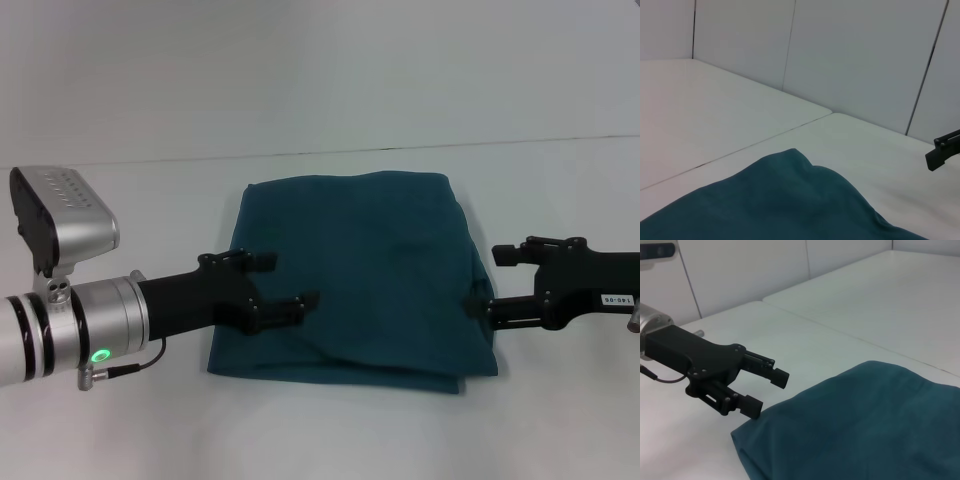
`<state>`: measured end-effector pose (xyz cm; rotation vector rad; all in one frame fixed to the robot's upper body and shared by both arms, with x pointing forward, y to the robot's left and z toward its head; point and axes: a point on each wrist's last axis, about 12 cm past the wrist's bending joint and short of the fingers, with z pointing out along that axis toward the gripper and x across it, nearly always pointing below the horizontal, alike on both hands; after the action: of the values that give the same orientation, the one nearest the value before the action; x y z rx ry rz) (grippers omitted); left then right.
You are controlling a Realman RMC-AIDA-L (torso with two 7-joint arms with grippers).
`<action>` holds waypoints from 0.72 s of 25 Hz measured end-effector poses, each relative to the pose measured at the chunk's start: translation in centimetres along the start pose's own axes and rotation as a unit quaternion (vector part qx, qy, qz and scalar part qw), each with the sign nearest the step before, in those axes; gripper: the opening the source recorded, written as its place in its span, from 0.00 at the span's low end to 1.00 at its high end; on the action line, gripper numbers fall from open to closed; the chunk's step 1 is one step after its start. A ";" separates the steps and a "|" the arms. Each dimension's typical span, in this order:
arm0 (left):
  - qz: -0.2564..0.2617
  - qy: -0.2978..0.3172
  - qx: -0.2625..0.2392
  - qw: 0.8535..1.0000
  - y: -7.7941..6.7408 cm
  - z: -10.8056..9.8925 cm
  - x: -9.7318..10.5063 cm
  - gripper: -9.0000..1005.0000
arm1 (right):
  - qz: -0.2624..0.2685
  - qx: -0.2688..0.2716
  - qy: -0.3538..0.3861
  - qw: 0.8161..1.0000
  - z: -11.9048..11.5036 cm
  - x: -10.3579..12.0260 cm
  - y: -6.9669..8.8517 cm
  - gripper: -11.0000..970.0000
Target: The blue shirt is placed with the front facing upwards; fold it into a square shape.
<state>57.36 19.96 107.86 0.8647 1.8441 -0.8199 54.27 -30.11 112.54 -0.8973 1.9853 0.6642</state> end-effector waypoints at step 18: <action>0.001 -0.001 0.001 1.000 -0.1 0.2 -0.1 0.85 | 0.000 0.002 -0.008 1.000 0.6 0.1 -0.3 0.98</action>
<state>57.37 19.77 107.87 0.8667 1.8405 -0.8223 54.74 -29.85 112.11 -0.8870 1.9715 0.6643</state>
